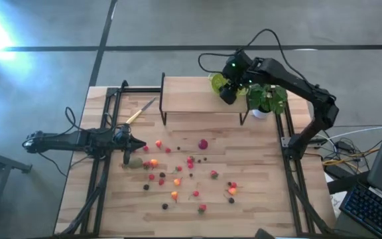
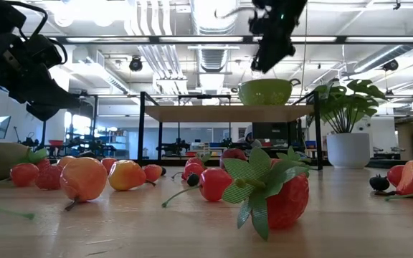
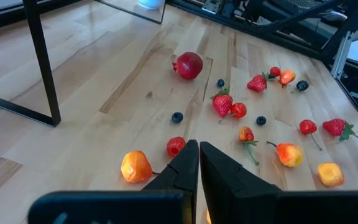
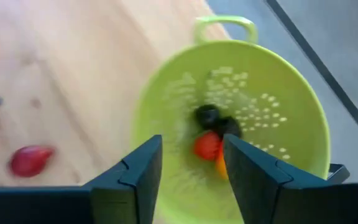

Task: Build produce basket
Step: Put the blackberry into the green basket, then put the strawberry into the green basket

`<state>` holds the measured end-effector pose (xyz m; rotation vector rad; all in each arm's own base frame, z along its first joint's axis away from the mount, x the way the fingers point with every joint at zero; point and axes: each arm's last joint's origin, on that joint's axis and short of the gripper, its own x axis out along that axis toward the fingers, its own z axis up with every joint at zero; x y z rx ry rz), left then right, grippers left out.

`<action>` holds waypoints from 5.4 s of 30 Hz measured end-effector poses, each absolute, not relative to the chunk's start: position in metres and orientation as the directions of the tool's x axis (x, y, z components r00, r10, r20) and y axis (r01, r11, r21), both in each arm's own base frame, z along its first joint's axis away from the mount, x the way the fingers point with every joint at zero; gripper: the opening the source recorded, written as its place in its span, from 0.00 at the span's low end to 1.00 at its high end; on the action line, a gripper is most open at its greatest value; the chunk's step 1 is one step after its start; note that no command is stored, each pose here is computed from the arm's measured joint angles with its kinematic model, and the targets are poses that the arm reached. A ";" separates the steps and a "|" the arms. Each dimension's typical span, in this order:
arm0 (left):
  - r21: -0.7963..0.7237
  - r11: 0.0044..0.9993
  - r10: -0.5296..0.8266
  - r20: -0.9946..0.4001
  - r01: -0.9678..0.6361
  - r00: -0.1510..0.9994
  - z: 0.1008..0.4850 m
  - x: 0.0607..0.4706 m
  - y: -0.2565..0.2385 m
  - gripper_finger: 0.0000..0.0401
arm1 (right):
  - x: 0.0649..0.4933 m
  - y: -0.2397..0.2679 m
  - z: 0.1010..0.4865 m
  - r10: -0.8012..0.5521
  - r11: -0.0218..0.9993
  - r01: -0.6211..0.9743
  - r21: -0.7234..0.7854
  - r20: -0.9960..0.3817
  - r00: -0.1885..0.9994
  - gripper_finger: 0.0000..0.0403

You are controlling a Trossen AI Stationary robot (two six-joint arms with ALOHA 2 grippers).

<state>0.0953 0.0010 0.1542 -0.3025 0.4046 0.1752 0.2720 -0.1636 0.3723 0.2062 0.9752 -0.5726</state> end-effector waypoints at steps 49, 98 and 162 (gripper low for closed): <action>-0.254 0.940 0.107 -0.411 -0.227 0.905 0.154 0.095 0.001 0.05 | 0.267 0.107 0.232 0.158 0.935 0.171 0.311 -0.796 0.585 0.20; -0.254 0.940 0.107 -0.412 -0.227 0.905 0.154 0.095 0.001 0.05 | 0.298 0.167 0.136 -0.332 0.670 -0.503 -0.546 -0.827 0.454 0.18; -0.254 0.940 0.107 -0.412 -0.227 0.905 0.154 0.095 0.001 0.05 | 0.326 0.169 0.187 -0.375 0.733 -0.363 -0.575 -0.787 0.490 0.02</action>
